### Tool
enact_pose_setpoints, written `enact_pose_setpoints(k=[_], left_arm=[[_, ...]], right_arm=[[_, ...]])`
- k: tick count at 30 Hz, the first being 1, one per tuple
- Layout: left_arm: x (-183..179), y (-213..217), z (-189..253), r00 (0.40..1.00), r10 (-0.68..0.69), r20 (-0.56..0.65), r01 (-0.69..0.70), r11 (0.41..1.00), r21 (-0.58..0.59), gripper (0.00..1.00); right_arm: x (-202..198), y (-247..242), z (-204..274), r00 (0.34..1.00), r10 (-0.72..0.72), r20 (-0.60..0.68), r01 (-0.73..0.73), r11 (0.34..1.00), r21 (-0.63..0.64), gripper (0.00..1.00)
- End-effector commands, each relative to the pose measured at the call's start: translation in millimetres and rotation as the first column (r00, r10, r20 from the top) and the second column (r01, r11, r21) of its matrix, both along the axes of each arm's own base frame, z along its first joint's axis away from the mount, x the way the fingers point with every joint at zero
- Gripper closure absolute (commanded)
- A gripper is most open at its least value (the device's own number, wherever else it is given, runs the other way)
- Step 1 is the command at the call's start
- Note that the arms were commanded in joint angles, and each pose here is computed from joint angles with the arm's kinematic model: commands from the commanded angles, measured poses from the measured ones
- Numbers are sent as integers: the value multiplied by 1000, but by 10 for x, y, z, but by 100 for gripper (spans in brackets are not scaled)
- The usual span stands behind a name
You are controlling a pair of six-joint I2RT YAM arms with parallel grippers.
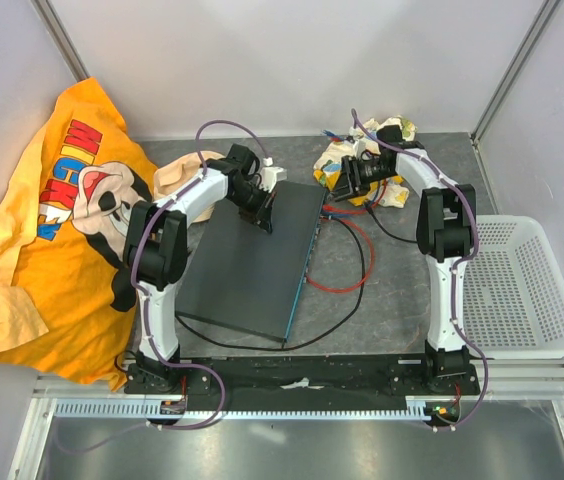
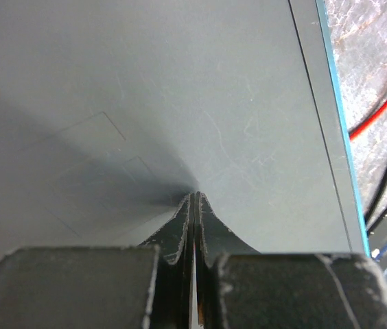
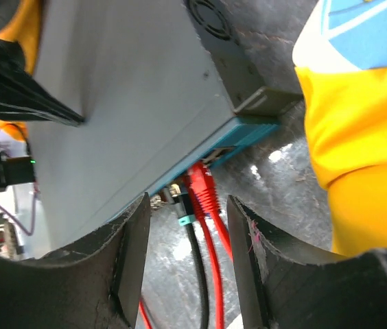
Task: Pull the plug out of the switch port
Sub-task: Pull the connector from the switch port.
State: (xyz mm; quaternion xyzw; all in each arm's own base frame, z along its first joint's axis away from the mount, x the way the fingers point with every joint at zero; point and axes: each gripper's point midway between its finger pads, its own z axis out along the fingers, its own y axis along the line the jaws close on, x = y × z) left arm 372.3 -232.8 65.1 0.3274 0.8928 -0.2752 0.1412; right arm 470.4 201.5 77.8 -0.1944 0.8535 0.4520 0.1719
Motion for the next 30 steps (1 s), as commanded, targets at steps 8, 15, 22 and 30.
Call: enact_pose_setpoints(k=[8, 15, 22, 30], left_arm=[[-120, 0, -322, 985, 43, -166, -40, 999, 25, 99], [-49, 22, -295, 993, -6, -119, 14, 998, 64, 98], [-118, -57, -327, 977, -36, -209, 43, 999, 29, 99], [-110, 17, -322, 982, -40, -183, 52, 997, 62, 98]], right_arm=[[-38, 39, -66, 997, 16, -76, -7, 993, 117, 52], [97, -14, -118, 999, -3, -48, 9, 990, 138, 52], [87, 86, -158, 995, 34, -95, -10, 969, 247, 56], [-34, 280, -156, 987, 95, -131, -47, 943, 329, 57]])
